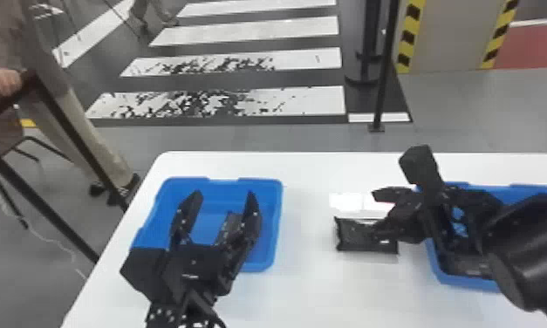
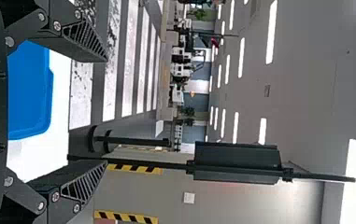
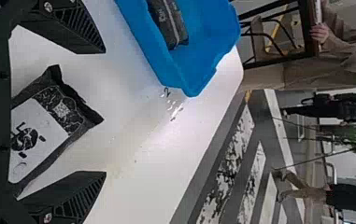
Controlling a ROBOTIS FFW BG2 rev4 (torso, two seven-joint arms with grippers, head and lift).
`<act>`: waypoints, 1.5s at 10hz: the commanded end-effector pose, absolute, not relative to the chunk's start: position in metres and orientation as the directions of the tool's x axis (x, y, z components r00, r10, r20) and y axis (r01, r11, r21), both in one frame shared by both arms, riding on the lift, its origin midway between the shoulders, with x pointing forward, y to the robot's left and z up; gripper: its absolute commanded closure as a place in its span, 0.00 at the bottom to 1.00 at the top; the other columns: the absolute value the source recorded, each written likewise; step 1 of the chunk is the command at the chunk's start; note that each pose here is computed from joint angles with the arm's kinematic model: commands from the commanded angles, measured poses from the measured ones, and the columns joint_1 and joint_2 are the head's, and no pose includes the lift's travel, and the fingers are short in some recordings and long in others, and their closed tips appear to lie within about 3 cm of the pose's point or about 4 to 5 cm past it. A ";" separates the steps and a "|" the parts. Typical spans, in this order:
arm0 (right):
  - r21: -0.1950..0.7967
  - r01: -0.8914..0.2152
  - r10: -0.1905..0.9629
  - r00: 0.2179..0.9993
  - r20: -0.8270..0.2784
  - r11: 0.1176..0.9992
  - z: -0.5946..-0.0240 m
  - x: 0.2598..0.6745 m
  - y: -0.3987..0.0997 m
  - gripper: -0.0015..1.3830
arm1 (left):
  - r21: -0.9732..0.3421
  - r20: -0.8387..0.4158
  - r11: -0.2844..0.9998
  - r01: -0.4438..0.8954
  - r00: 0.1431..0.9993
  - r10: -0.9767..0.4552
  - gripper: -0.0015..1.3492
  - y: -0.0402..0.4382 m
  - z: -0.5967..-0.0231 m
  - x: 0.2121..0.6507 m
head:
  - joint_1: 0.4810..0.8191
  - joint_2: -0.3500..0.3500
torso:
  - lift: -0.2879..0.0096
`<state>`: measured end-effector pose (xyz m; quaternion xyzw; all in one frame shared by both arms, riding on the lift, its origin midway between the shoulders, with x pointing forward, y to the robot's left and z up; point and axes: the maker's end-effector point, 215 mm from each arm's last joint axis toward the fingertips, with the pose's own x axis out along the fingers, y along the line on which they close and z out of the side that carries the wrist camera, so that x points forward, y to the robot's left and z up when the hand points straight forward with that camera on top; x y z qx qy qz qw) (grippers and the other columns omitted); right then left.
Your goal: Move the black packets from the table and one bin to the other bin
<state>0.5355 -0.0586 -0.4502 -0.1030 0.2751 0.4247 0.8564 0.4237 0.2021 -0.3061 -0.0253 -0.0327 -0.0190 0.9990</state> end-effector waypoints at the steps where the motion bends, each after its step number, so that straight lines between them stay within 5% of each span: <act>1: 0.061 -0.781 0.632 0.454 -0.628 0.622 -0.474 0.534 -0.067 0.06 | -0.051 0.066 0.998 0.041 0.997 -0.038 0.21 0.201 -0.307 0.424 | 0.63 0.74 | 0.60; 6: 0.064 -0.771 0.573 0.412 -0.708 0.633 -0.515 0.533 -0.092 0.12 | -0.055 0.073 0.997 0.044 0.997 -0.040 0.21 0.199 -0.307 0.427 | 0.63 0.69 | 0.60; 8: 0.067 -0.763 0.547 0.397 -0.737 0.643 -0.525 0.527 -0.097 0.63 | -0.056 0.078 0.997 0.044 0.996 -0.039 0.21 0.199 -0.306 0.427 | 0.63 0.67 | 0.60; 13: 0.069 -0.790 0.622 0.422 -0.660 0.609 -0.489 0.526 -0.061 0.64 | -0.049 0.086 0.998 0.039 0.996 -0.034 0.21 0.202 -0.305 0.424 | 0.63 0.70 | 0.60; 15: -0.002 -0.781 0.682 0.546 -0.486 0.625 -0.400 0.544 -0.057 0.64 | -0.044 0.093 0.998 0.034 0.995 -0.029 0.21 0.205 -0.304 0.423 | 0.63 0.73 | 0.60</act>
